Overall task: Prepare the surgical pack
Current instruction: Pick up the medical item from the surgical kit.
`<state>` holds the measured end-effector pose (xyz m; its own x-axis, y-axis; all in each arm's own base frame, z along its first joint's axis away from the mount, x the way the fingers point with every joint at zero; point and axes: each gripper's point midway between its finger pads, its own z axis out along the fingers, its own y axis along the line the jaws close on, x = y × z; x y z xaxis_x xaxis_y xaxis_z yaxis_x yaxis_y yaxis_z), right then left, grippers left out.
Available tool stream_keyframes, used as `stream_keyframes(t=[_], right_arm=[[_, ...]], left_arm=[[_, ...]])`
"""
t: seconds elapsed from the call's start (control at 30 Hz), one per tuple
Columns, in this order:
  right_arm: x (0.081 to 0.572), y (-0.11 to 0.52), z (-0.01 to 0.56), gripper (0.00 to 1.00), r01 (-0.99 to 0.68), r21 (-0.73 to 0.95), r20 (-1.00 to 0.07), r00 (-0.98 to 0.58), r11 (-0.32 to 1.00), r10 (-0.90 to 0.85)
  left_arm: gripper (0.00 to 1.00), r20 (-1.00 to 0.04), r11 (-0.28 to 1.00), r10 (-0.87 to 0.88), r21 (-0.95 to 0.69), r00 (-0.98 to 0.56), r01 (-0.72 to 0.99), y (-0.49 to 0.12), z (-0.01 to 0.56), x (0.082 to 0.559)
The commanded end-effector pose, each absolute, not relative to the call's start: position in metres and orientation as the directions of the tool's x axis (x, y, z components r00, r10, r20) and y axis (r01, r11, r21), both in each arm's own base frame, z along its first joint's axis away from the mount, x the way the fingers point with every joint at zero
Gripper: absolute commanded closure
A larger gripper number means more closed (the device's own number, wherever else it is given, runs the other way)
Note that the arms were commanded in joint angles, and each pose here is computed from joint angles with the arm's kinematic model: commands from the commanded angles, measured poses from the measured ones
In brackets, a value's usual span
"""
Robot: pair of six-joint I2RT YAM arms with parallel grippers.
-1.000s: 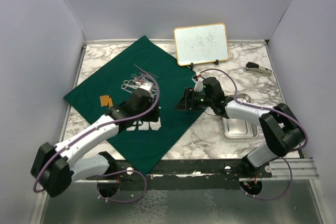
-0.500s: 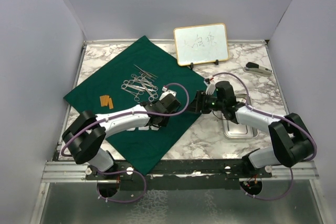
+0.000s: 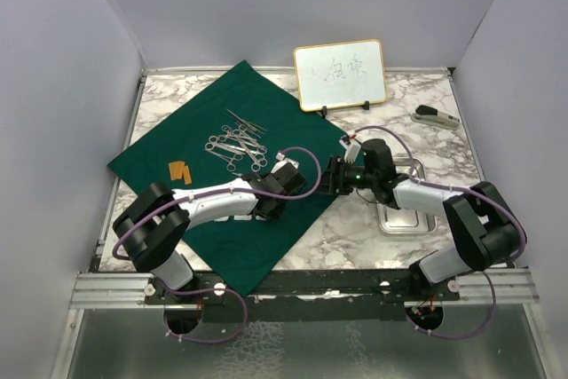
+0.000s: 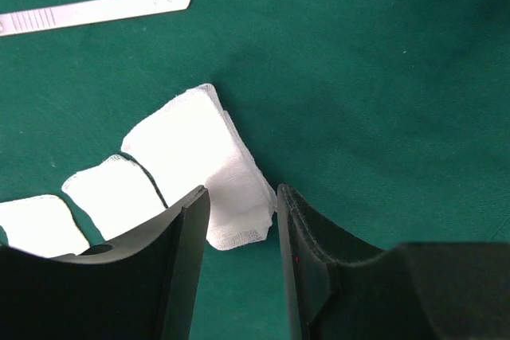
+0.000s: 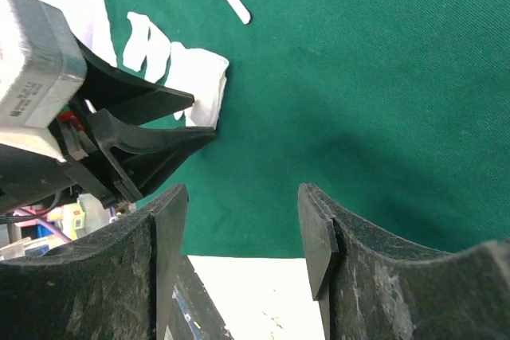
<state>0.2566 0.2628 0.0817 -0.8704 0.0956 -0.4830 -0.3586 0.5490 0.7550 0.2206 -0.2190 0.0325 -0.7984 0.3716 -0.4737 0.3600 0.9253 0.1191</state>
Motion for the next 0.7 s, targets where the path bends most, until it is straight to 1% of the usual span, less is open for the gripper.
stream_keyframes(t=[0.0,0.2,0.27,0.37,0.5,0.63,0.67], right_arm=[[0.256,0.275,0.091,0.42,-0.398,0.774,-0.496,-0.864,0.492,0.082],[0.25,0.294,0.089,0.43,-0.406,0.787,-0.483,-0.874,0.465,0.053],[0.248,0.3,0.087,0.43,-0.4,0.797,-0.471,-0.881,0.452,0.052],[0.248,0.305,0.084,0.44,-0.38,0.814,-0.447,-0.893,0.44,0.055],[0.253,0.311,0.081,0.46,-0.357,0.826,-0.42,-0.906,0.437,0.054],[0.258,0.318,0.081,0.46,-0.342,0.836,-0.407,-0.911,0.43,0.067],[0.26,0.32,0.08,0.45,-0.34,0.835,-0.408,-0.91,0.431,0.073]], left_arm=[[0.57,-0.465,0.923,0.374,0.101,-0.802,0.371,-0.22,0.028,0.215],[0.56,-0.448,0.922,0.381,0.117,-0.808,0.37,-0.215,0.021,0.212],[0.58,-0.444,0.922,0.383,0.127,-0.81,0.366,-0.212,0.019,0.212],[0.66,-0.455,0.926,0.374,0.136,-0.808,0.352,-0.209,0.021,0.213],[0.76,-0.48,0.934,0.348,0.099,-0.805,0.344,-0.212,0.025,0.212],[0.87,-0.502,0.94,0.322,0.071,-0.803,0.333,-0.214,0.028,0.212],[0.89,-0.508,0.942,0.316,0.066,-0.801,0.33,-0.214,0.03,0.213]])
